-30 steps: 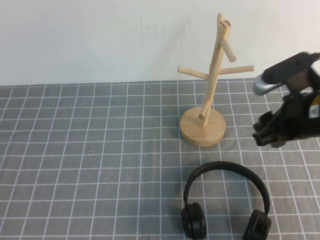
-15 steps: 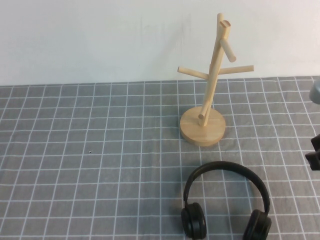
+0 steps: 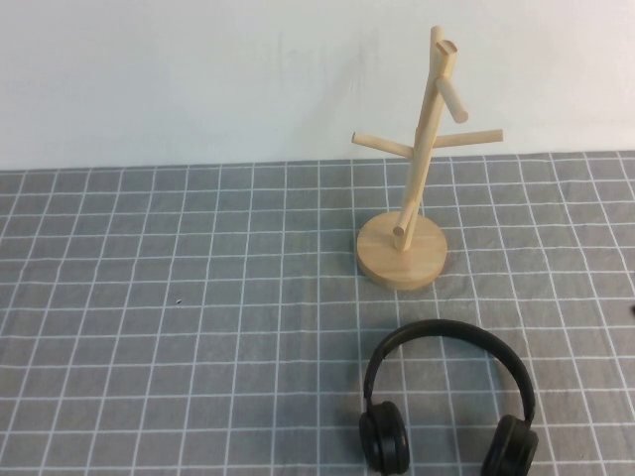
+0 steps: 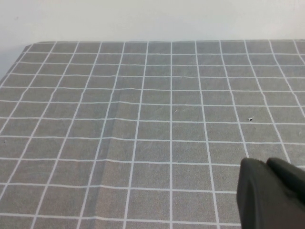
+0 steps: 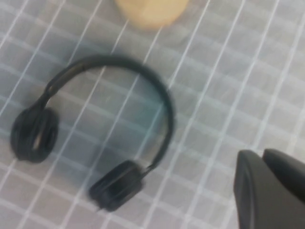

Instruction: Take out the headphones from the headphone stand

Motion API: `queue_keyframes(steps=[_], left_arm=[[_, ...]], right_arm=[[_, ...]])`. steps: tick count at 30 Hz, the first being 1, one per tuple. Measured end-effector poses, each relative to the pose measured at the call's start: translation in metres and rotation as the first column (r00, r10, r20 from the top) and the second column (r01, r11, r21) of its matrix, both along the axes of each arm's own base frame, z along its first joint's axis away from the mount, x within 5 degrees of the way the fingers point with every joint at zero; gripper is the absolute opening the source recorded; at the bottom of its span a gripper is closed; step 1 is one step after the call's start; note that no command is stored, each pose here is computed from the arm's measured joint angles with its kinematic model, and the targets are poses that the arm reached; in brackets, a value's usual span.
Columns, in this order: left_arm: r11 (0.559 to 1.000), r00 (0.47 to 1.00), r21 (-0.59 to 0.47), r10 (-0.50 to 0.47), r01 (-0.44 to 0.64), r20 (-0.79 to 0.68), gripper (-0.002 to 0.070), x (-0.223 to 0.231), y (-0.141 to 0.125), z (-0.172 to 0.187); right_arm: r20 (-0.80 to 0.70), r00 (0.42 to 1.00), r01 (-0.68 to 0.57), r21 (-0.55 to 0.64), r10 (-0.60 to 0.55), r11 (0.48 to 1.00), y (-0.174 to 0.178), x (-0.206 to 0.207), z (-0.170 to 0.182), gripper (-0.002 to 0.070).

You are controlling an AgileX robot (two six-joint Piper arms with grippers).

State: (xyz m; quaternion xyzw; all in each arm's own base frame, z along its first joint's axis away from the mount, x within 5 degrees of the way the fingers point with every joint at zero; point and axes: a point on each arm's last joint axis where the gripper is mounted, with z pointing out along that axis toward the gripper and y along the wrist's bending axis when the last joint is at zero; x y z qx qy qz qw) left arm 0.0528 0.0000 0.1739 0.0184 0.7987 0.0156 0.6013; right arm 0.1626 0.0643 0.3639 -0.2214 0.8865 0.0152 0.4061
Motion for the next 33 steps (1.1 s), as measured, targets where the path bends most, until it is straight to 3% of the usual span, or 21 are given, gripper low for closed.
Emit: queue_keyframes(steps=[4, 9, 14, 19, 28, 33], left_arm=[[1.0, 1.0, 0.0, 0.0, 0.0, 0.0, -0.0004, 0.0, 0.0, 0.0], [1.0, 1.0, 0.0, 0.0, 0.0, 0.0, -0.0004, 0.0, 0.0, 0.0], [1.0, 1.0, 0.0, 0.0, 0.0, 0.0, -0.0004, 0.0, 0.0, 0.0], [1.0, 1.0, 0.0, 0.0, 0.0, 0.0, -0.0004, 0.0, 0.0, 0.0], [1.0, 1.0, 0.0, 0.0, 0.0, 0.0, -0.0004, 0.0, 0.0, 0.0], [1.0, 1.0, 0.0, 0.0, 0.0, 0.0, -0.0004, 0.0, 0.0, 0.0]], right_arm=[[0.177, 0.983, 0.056, 0.019, -0.059, 0.998, -0.025, -0.023, 0.023, -0.0004], [0.371, 0.889, 0.205, 0.204, -0.269, 0.957, -0.054, -0.059, 0.022, -0.0006], [0.447, 0.808, 0.293, 0.262, -0.385, 0.92, -0.068, -0.094, -0.006, -0.0006], [0.48, 0.782, 0.301, 0.267, -0.398, 0.915, -0.07, -0.113, -0.042, -0.0006], [0.519, 0.759, 0.256, 0.316, -0.392, 0.914, -0.067, -0.109, -0.112, -0.0006], [0.477, 0.739, 0.291, 0.411, -0.476, 0.864, -0.067, -0.104, -0.151, -0.0006]])
